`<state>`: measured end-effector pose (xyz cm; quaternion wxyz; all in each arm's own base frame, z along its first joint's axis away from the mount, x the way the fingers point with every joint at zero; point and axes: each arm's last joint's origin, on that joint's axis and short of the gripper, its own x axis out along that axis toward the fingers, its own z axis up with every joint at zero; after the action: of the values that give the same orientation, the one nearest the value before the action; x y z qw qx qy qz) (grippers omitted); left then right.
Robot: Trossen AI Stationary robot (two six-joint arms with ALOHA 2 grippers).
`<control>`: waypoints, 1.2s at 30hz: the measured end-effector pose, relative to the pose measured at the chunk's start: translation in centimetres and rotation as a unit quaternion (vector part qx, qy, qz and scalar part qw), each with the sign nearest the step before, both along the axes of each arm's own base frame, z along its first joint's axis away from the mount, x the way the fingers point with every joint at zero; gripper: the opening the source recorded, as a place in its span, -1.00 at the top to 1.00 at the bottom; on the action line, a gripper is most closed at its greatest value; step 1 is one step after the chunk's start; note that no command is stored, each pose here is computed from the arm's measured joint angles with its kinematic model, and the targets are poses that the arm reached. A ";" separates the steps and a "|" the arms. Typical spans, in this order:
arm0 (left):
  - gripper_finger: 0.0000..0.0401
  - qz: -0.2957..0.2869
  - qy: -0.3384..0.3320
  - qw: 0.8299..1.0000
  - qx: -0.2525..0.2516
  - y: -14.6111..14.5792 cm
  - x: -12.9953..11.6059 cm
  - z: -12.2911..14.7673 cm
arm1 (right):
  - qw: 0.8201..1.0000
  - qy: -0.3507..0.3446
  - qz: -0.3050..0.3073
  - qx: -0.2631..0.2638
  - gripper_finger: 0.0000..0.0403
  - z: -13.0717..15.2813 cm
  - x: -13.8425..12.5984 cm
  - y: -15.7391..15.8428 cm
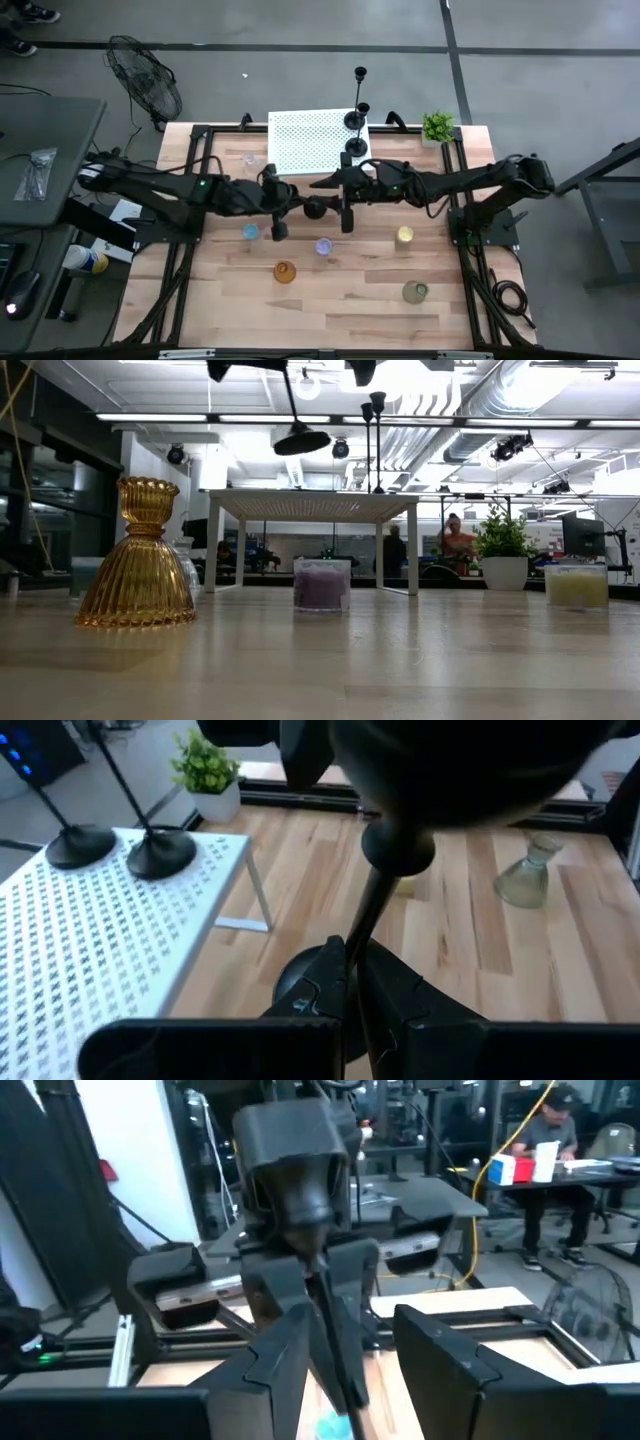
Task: Pick & Place candle stick holders
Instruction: Put the black candle holder on the shelf
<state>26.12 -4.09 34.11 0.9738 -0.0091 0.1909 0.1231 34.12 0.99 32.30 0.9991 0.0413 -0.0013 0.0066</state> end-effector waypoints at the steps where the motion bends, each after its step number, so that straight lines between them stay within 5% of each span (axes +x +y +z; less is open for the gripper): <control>1: 0.97 -0.002 -0.004 1.000 0.003 0.1 0.2 0.0 | 1.000 0.000 0.002 0.000 0.30 0.0 0.0 -0.1; 36: 0.97 -0.018 -0.029 0.999 0.027 0.6 1.8 -0.1 | 0.998 -0.055 0.027 -0.018 0.31 -1.3 2.0 -1.1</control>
<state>27.89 -3.48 34.03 0.9810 0.0167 0.1590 0.1099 36.14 -0.15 31.03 0.9976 0.0232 -0.0547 0.0360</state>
